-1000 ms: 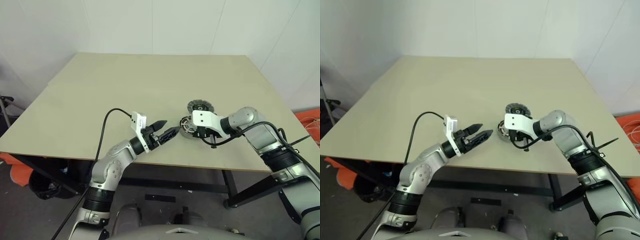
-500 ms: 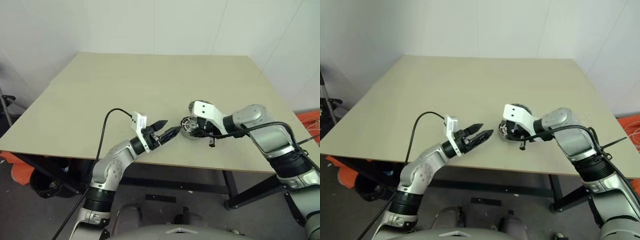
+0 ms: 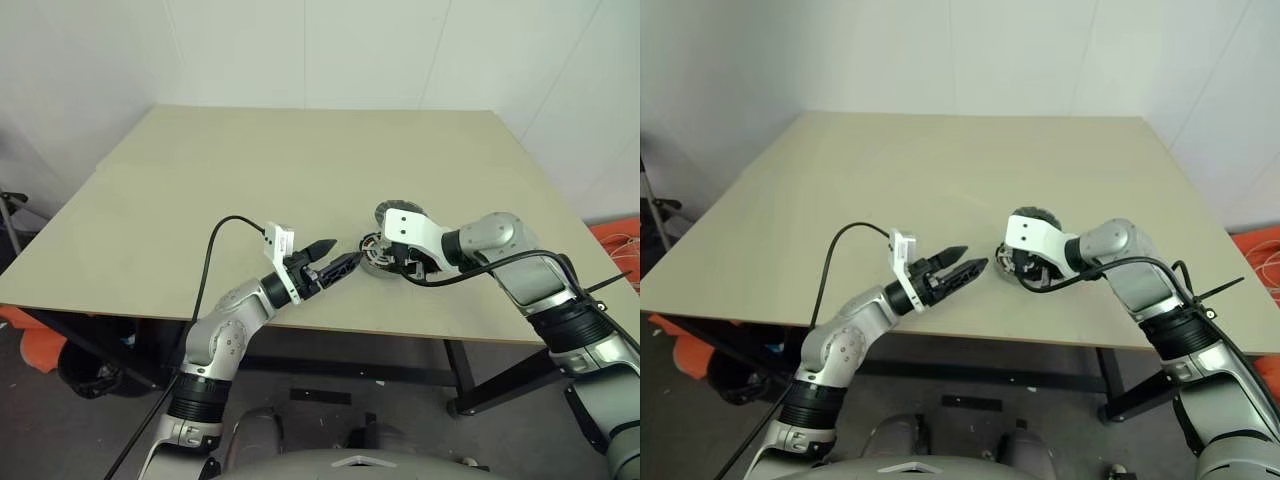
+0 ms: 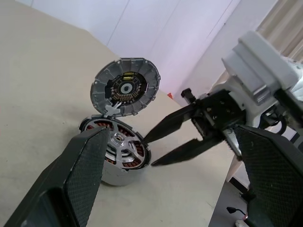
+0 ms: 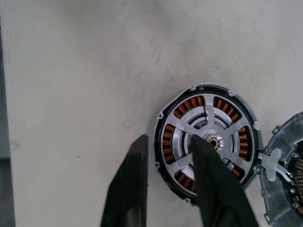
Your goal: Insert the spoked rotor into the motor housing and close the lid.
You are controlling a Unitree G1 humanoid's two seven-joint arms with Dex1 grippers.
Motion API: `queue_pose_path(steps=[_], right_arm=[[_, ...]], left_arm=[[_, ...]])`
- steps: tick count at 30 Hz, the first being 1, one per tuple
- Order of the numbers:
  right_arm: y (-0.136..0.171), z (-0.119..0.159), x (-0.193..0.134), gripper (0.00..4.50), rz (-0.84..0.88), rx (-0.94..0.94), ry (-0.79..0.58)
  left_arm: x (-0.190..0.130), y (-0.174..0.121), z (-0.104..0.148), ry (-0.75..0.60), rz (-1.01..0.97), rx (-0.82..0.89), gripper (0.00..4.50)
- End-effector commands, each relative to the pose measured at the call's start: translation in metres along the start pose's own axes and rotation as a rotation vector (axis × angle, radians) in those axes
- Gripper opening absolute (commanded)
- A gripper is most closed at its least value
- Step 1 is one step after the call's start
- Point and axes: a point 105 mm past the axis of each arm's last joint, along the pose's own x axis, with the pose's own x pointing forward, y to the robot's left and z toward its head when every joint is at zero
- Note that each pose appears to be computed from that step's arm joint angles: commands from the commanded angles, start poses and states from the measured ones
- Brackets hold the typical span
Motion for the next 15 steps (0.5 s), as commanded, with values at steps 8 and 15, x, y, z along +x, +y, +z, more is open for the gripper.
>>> queue_pose_path(steps=[8, 15], right_arm=[[-0.004, 0.005, -0.001, 2.57, 0.022, -0.051, 0.002], [0.007, -0.001, 0.004, 2.57, 0.074, -0.047, 0.017]], left_arm=[[-0.001, -0.003, 0.006, -0.030, -0.020, 0.020, 4.50], [-0.002, -0.003, 0.007, -0.030, -0.017, 0.023, 4.50]])
